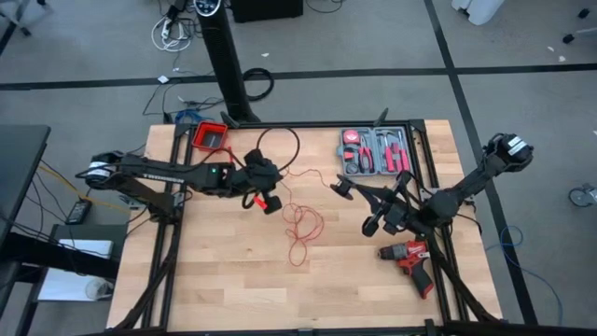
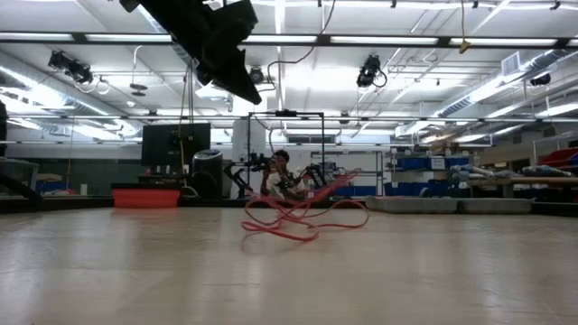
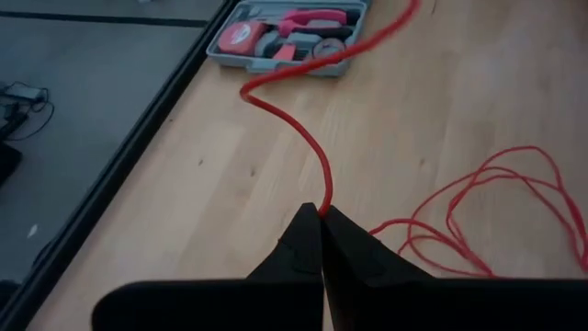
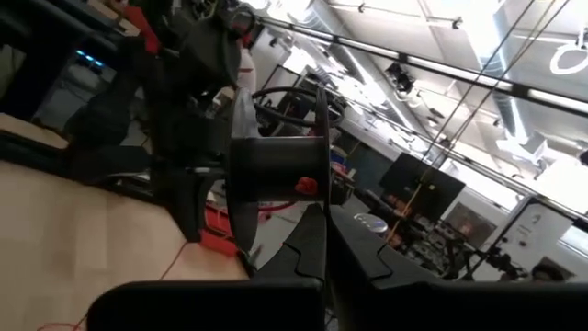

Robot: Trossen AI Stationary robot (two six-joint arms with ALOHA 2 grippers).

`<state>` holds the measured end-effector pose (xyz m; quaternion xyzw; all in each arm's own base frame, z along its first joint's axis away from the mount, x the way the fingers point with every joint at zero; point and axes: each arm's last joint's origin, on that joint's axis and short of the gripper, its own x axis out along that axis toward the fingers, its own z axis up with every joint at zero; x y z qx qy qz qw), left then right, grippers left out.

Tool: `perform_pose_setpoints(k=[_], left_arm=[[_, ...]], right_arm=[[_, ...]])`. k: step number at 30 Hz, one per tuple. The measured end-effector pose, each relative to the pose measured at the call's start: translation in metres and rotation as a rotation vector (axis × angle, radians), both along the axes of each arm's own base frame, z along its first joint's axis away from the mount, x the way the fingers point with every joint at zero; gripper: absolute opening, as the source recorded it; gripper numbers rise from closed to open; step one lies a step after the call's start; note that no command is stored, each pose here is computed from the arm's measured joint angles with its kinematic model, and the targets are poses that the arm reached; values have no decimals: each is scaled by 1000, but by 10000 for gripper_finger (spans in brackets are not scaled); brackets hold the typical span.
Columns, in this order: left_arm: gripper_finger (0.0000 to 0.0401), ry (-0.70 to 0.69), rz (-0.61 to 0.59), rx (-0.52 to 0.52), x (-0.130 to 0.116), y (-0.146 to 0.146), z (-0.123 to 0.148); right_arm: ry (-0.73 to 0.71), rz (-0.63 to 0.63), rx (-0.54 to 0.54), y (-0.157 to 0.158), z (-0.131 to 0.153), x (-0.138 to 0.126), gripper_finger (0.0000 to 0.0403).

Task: Coil cords
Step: Uncoil the red wire from the black spool

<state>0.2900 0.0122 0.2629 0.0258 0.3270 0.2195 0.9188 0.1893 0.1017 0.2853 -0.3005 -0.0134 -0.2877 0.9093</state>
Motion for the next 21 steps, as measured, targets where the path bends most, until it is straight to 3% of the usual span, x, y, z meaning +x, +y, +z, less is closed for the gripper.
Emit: perform_pose_setpoints(k=[9,18,21], left_arm=[[0,10,-25,17,1,-2,0],[0,-79,-174,-91,7,-15,5],[0,-101,-171,-99,10,-19,4]], right_arm=[[8,-34,9,-2,0,0,1],[7,-98,8,-16,-1,7,0],[-66,-78,44,-25,2,11,0]])
